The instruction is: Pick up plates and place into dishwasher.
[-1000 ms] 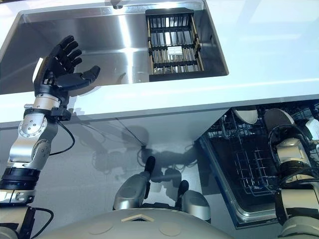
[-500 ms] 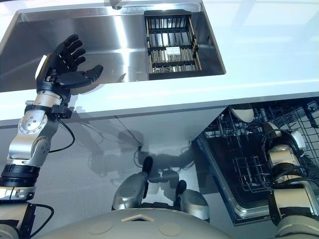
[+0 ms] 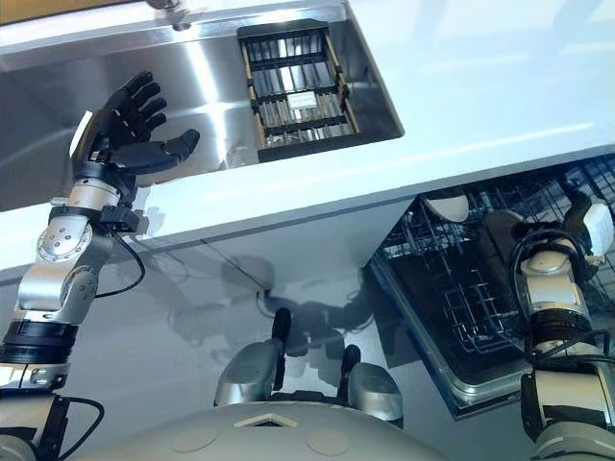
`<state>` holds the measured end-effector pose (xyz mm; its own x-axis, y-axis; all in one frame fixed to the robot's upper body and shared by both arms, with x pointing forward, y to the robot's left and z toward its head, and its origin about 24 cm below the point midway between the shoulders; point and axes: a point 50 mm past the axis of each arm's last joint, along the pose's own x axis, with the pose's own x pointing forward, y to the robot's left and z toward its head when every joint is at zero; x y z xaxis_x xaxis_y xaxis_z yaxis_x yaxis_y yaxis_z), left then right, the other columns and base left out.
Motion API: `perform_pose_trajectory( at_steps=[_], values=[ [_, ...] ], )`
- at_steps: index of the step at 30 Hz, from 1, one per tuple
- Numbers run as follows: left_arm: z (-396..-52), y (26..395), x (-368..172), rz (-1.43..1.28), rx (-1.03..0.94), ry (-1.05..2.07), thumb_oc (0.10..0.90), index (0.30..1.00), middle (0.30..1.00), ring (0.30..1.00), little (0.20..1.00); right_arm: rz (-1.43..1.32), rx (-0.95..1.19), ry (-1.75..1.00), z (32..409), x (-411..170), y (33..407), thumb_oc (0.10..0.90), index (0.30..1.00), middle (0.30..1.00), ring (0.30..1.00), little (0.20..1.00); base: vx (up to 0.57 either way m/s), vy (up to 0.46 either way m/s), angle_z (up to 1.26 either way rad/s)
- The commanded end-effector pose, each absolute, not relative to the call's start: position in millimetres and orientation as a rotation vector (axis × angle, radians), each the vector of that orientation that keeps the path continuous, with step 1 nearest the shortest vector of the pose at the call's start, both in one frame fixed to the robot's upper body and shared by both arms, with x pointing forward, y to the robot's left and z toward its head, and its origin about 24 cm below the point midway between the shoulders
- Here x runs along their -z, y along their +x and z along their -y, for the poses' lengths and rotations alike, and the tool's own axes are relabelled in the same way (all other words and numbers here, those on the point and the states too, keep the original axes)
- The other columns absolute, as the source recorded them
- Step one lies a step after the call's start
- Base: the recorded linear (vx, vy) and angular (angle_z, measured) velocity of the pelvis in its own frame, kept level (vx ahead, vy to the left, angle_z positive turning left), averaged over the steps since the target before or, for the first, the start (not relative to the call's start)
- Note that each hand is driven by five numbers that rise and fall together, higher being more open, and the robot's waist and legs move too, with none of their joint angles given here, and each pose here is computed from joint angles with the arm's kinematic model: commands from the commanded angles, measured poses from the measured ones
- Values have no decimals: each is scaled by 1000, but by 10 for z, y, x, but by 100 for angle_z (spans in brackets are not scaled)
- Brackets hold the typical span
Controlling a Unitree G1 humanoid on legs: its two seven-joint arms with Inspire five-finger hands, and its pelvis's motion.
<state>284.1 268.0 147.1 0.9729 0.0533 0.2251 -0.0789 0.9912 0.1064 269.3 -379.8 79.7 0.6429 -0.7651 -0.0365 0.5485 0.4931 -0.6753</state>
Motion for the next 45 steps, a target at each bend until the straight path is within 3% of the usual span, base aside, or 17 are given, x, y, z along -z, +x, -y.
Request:
perform_pose_trajectory(
  at_steps=[1,17,25,32,45],
  values=[
    [-2611,2740,-1733,427,-83,76,800,900,900,900,900,-105,882,-852,3993,-1469,2682,800,900,900,900,900,-74,68,-31],
    [-3094,2800,-1744,450,-314,232,800,900,900,900,900,299,571,-507,3365,-1811,2838,800,900,900,900,900,-49,71,-35],
    [-3429,2760,-1743,420,-424,290,800,900,900,900,900,191,485,-181,3350,-1386,2802,800,900,900,900,900,51,54,-32],
    [-3450,2723,-1615,374,-439,293,800,900,900,900,900,96,507,85,3251,-888,2730,800,900,900,900,900,99,11,-27],
    [-3366,2709,-1670,349,-392,316,800,900,900,900,900,-134,562,77,3167,-285,2686,800,900,900,900,900,57,-8,4]
  ],
)
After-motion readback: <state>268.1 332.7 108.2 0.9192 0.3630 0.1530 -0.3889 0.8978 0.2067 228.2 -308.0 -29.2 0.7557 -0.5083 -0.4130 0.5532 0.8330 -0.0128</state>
